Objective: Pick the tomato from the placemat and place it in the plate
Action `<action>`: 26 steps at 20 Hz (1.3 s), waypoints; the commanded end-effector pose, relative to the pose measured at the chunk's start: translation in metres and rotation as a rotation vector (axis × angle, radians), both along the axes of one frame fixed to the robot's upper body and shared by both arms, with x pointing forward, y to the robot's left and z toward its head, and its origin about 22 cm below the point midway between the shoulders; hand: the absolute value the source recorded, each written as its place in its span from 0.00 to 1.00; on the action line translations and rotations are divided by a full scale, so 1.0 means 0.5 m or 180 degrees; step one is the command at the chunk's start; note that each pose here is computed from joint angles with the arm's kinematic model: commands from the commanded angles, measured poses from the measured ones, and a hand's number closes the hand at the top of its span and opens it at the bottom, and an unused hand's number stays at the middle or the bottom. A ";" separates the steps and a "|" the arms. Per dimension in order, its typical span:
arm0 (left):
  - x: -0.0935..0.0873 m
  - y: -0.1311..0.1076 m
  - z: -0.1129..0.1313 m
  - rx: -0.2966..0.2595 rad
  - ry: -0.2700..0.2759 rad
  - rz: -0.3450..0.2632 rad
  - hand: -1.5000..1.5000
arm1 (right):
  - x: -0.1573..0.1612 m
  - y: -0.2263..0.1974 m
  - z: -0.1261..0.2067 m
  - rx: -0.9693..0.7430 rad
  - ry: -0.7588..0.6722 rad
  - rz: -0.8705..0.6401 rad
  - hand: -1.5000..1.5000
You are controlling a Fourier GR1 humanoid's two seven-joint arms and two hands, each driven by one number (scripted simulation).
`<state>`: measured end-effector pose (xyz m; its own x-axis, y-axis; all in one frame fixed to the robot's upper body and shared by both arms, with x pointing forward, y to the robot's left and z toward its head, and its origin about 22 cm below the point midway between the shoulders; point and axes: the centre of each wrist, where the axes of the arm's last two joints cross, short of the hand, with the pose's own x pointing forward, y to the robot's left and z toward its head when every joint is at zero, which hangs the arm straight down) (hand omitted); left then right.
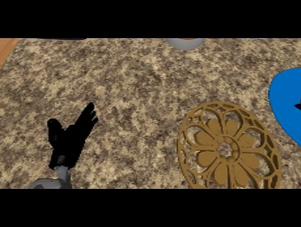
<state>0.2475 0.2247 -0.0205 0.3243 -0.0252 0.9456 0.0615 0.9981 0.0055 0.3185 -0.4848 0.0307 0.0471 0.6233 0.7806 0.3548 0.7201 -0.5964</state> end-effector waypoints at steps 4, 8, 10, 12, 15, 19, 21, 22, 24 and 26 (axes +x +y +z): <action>-0.003 0.024 -0.005 0.0020 0.0045 0.0002 0.50 | -0.009 -0.022 0.005 0.0766 -0.0697 -0.0004 0.00; -0.040 0.016 -0.031 -0.0002 0.0091 0.0051 0.50 | -0.062 -0.093 0.035 0.1005 -0.0699 -0.0098 0.00; -0.027 0.025 -0.016 -0.0009 0.0150 0.0099 0.50 | -0.083 -0.119 0.051 0.1143 -0.0621 -0.0023 0.00; -0.024 0.037 -0.020 0.0032 0.0132 0.0076 0.50 | -0.120 -0.145 0.048 0.1252 -0.0595 0.0137 0.00; -0.034 0.031 -0.031 -0.0014 0.0137 0.0114 0.50 | -0.175 -0.181 0.048 0.1366 -0.0449 0.0350 0.00; -0.016 0.012 -0.017 -0.0034 0.0116 0.0124 0.50 | -0.230 -0.200 0.027 0.1308 -0.0283 0.0668 0.00; -0.040 0.021 -0.005 0.0021 0.0133 0.0121 0.50 | -0.241 -0.208 0.033 0.1356 -0.0201 0.0721 0.00; -0.046 -0.005 -0.026 -0.0016 0.0163 0.0101 0.50 | -0.259 -0.210 0.019 0.1336 -0.0274 0.0662 0.00; -0.026 0.022 -0.032 0.0012 0.0118 0.0171 0.50 | -0.252 -0.209 0.026 0.1156 -0.0174 0.0775 0.00; -0.026 0.014 -0.026 0.0003 0.0094 0.0126 0.50 | -0.303 -0.238 0.040 0.1069 -0.0105 0.0761 0.00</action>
<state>0.2352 0.2350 -0.0255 0.3375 -0.0115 0.9413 0.0223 0.9997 0.0042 0.1946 -0.5930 0.0534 0.0008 0.3535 0.9354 0.2802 0.8979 -0.3396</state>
